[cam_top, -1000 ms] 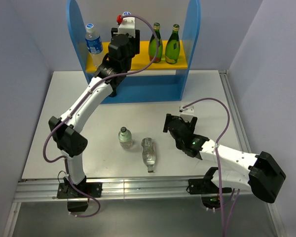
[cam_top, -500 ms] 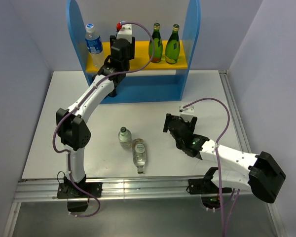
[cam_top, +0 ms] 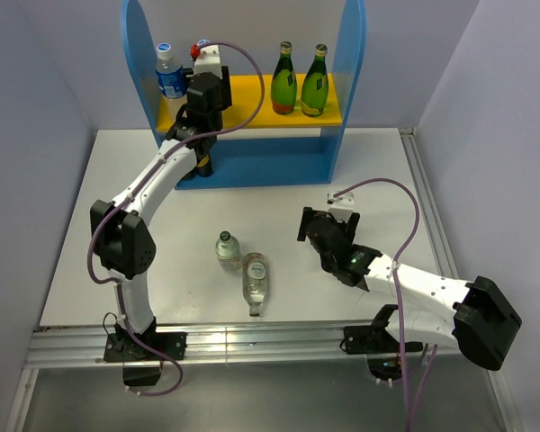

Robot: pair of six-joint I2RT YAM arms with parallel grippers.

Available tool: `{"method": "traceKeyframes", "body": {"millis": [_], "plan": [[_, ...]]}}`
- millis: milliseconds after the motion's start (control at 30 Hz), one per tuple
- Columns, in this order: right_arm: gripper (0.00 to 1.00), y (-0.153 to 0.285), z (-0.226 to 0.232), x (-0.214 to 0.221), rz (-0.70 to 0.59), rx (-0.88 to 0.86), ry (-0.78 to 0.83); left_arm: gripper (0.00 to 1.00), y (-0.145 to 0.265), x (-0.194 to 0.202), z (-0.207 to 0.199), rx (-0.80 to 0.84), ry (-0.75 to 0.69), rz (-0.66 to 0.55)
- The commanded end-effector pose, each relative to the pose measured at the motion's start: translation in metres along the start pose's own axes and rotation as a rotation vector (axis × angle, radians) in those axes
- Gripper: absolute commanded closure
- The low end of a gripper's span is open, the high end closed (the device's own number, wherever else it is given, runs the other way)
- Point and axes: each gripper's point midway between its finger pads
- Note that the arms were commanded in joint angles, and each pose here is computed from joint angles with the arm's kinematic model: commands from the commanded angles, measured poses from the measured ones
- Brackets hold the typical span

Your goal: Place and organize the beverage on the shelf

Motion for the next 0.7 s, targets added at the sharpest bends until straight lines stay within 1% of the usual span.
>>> {"method": "traceKeyframes", "body": {"millis": [0,33,67,100,200,233,267,300,333,400,500,667], "plan": [[0.0,0.0,0.014,-0.023,-0.049,-0.02,-0.058,0.63,0.016,-0.05,0.027,-0.029,0.087,-0.113],[0.0,0.0,0.013,-0.023,-0.05,-0.019,-0.058,0.61,0.016,-0.051,0.028,-0.028,0.086,-0.114],[0.0,0.0,0.013,-0.023,-0.05,-0.019,-0.057,0.55,0.017,-0.049,0.029,-0.024,0.083,-0.111],[0.0,0.0,0.013,-0.023,-0.05,-0.019,-0.058,0.45,0.017,-0.049,0.028,-0.023,0.079,-0.111],[0.0,0.0,0.013,-0.023,-0.05,-0.019,-0.058,0.32,0.018,-0.047,0.028,-0.022,0.077,-0.106],[0.0,0.0,0.013,-0.023,-0.05,-0.019,-0.058,0.3,0.017,-0.046,0.028,-0.022,0.074,-0.104],[0.0,0.0,0.013,-0.023,-0.05,-0.019,-0.057,0.25,0.018,-0.045,0.028,-0.017,0.072,-0.102],[0.0,0.0,0.013,-0.023,-0.05,-0.019,-0.058,0.11,0.019,-0.046,0.027,-0.013,0.073,-0.104],[0.0,0.0,0.014,-0.023,-0.051,-0.018,-0.058,0.07,0.019,-0.045,0.027,-0.01,0.07,-0.103],[0.0,0.0,0.013,-0.024,-0.052,-0.016,-0.059,0.03,0.02,-0.045,0.027,-0.009,0.073,-0.1],[0.0,0.0,0.013,-0.024,-0.054,-0.016,-0.059,0.01,0.023,-0.046,0.027,0.0,0.079,-0.102],[0.0,0.0,0.014,-0.025,-0.055,-0.017,-0.059,0.01,0.029,-0.044,0.026,0.018,0.09,-0.093]]}}
Point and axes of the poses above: each gripper's point midway between its finger pads, its own y axis back along the fingers, its own z axis along the line the jaws close on, x = y × z, and after that the axes turned 11 degrees about -y, right-handed
